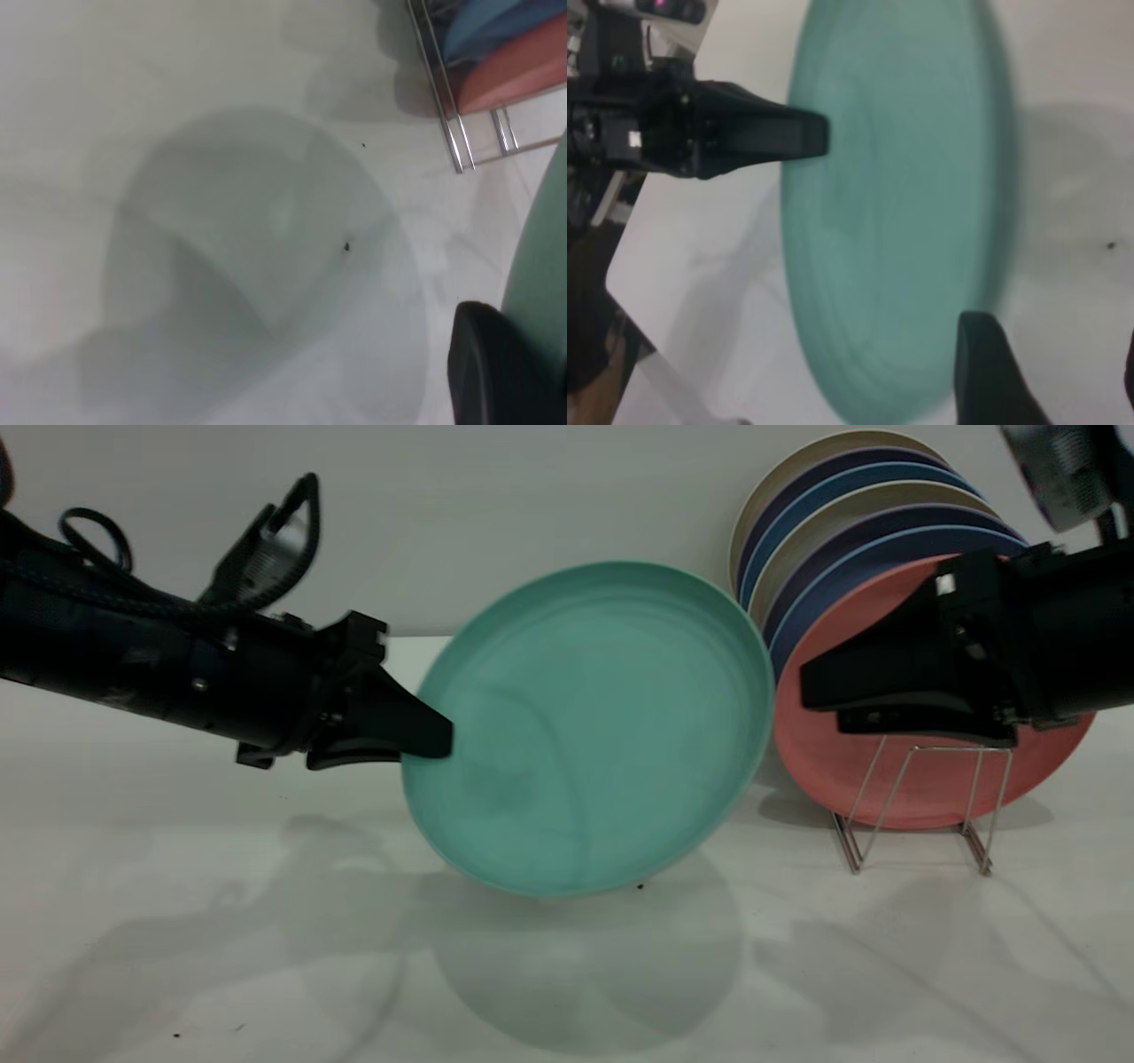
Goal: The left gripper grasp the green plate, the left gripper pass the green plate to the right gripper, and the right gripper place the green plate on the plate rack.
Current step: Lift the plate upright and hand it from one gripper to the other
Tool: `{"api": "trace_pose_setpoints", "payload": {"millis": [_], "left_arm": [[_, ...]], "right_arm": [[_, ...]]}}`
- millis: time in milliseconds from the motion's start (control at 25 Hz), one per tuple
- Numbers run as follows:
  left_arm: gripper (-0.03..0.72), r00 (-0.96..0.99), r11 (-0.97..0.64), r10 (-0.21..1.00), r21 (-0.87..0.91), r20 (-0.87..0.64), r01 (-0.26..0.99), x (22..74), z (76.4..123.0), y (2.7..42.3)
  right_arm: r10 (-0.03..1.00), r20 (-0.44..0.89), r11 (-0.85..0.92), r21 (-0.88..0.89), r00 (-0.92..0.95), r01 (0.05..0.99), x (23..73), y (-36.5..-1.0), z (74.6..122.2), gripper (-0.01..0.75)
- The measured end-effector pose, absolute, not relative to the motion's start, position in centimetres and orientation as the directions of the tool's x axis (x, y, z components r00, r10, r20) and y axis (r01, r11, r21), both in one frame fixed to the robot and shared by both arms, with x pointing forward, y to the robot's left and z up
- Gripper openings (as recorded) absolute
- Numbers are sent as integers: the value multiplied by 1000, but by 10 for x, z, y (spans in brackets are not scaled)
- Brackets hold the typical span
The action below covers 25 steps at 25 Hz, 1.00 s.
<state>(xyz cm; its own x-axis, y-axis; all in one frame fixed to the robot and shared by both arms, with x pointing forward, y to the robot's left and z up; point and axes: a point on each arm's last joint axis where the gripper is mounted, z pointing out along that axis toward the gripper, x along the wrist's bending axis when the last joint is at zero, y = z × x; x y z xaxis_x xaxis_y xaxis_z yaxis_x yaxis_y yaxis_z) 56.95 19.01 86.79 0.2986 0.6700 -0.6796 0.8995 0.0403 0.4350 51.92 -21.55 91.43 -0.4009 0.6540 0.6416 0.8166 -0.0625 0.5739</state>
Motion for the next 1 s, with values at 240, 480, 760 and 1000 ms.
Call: {"api": "trace_pose_setpoints", "payload": {"millis": [240,480,760,1000], "left_arm": [[20,307,31,661,434,-685,901,567,868,180],[20,316,30,635,431,-705,902,565,870,175],[20,351,-19,613,430,-708,903,558,871,156],[20,361,-28,604,433,-711,901,556,871,154]], "right_arm": [[651,629,-35,584,-425,811,520,-207,916,391],[659,623,-34,584,-421,811,521,-208,915,391],[664,619,-33,584,-418,811,521,-208,915,391],[667,629,-47,571,-400,820,521,-208,915,389]]}}
